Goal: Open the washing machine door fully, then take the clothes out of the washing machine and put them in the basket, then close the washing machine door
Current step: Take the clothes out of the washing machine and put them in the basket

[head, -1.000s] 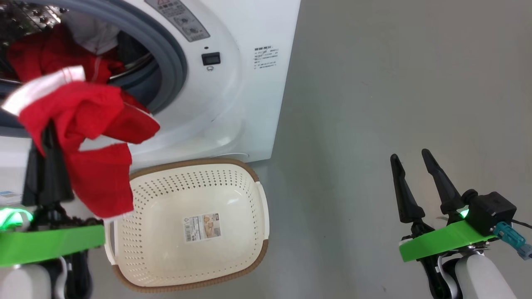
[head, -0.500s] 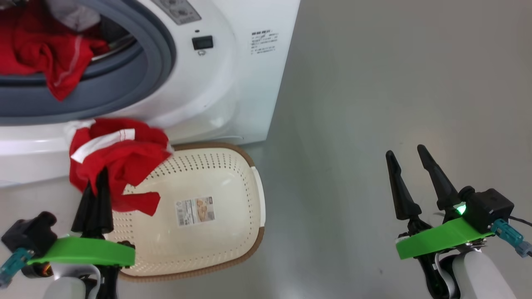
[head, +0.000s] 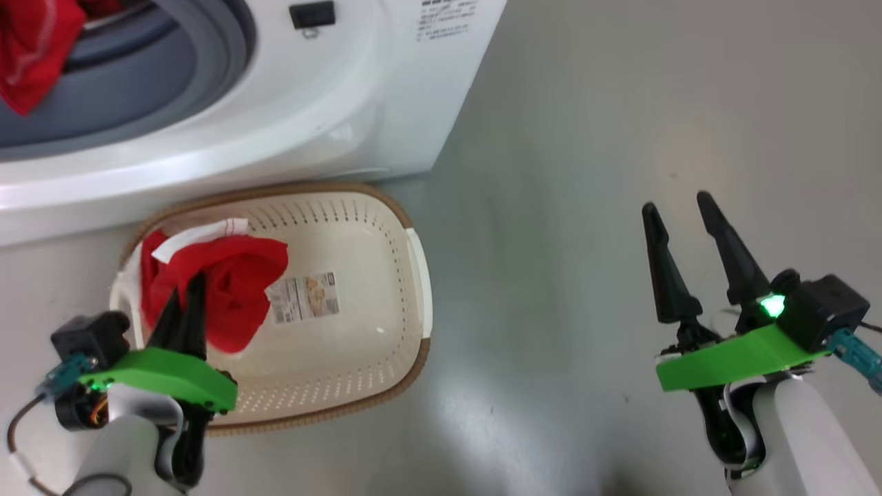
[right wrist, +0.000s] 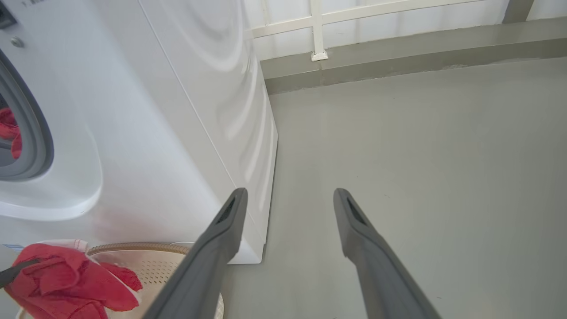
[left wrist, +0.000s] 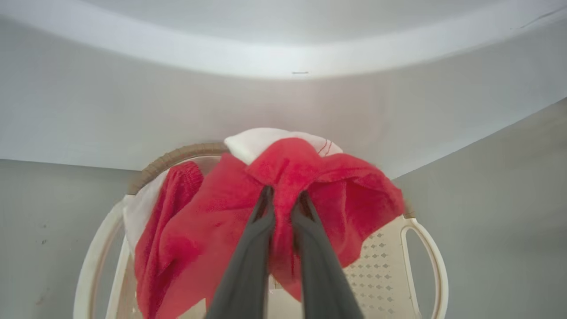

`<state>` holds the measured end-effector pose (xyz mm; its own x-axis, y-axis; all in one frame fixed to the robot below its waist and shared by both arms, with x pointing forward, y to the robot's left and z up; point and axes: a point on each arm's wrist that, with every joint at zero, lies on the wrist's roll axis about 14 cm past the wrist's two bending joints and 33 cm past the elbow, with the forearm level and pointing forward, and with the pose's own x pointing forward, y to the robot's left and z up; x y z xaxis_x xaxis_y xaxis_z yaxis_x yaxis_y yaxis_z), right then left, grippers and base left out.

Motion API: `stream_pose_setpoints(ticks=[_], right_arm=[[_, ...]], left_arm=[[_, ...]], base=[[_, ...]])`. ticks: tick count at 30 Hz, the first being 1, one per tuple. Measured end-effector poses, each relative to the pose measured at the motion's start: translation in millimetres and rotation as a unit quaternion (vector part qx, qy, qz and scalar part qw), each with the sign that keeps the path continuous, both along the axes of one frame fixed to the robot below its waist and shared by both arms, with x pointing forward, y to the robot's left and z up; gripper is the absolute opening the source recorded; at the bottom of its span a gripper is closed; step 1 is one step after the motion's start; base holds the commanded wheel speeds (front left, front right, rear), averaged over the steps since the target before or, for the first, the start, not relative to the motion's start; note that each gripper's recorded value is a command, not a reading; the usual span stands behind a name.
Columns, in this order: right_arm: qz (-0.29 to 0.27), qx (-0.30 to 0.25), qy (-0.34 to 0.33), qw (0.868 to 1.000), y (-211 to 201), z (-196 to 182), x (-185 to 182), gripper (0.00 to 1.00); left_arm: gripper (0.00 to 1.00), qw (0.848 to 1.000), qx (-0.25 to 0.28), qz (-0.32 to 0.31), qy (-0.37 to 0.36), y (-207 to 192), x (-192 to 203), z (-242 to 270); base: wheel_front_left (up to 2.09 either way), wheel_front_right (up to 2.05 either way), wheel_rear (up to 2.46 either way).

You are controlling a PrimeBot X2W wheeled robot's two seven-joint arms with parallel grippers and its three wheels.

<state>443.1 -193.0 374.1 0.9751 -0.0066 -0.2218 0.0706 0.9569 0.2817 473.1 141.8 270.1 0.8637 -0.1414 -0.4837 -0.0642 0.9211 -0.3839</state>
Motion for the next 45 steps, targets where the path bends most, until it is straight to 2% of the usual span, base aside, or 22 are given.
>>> stream_pose_setpoints(ticks=[12,21,22,23,24,25,26,27,28,29,45], right_arm=[[0.01,0.0,0.027,1.0,4.8,-35.7,17.3,1.0],[0.011,-0.002,0.049,0.999,4.0,-59.4,19.5,1.0],[0.01,-0.002,0.048,0.999,3.6,-60.0,20.5,1.0],[0.01,-0.002,0.049,0.999,3.1,-60.4,20.4,1.0],[0.009,-0.003,0.049,0.999,2.7,-60.4,20.3,1.0],[0.009,-0.003,0.048,0.999,2.5,-59.6,20.5,1.0],[0.009,-0.003,0.047,0.999,2.4,-58.6,20.7,1.0],[0.009,-0.003,0.046,0.999,2.4,-57.6,20.9,1.0],[0.009,-0.003,0.045,0.999,2.5,-56.5,21.2,1.0],[0.009,-0.003,0.043,0.999,2.5,-55.4,21.4,1.0],[0.009,-0.001,0.009,1.0,3.9,-19.6,20.6,1.0]], left_arm=[[0.0,0.994,0.018,-0.047,0.092,-14.7,-5.4,-70.7],[0.0,0.992,0.021,-0.043,0.121,-12.7,-0.1,-99.7],[0.04,0.991,0.02,-0.042,0.123,-12.9,-0.9,-101.6],[0.2,0.991,0.019,-0.04,0.126,-12.7,-1.9,-103.0],[0.31,0.991,0.016,-0.036,0.129,-12.3,-2.8,-103.7],[0.49,0.991,0.015,-0.033,0.129,-11.8,-2.9,-103.3],[0.49,0.991,0.015,-0.033,0.128,-11.5,-2.5,-102.4],[0.72,0.991,0.015,-0.032,0.127,-11.2,-2.0,-101.3],[0.89,0.991,0.015,-0.032,0.126,-11.0,-1.4,-100.0],[1.0,0.992,0.015,-0.03,0.124,-10.4,-0.5,-98.5],[1.0,0.998,-0.008,0.016,0.059,0.3,7.7,-40.3]], base=[[0.0,0.0,0.0],[0.0,0.0,0.0],[0.0,0.0,0.0],[0.0,0.0,0.0],[0.0,0.0,0.0],[0.0,0.0,0.0],[0.0,0.0,0.0],[0.0,0.0,0.0],[0.0,0.0,0.0],[0.0,0.0,0.0],[0.0,0.0,0.0]])
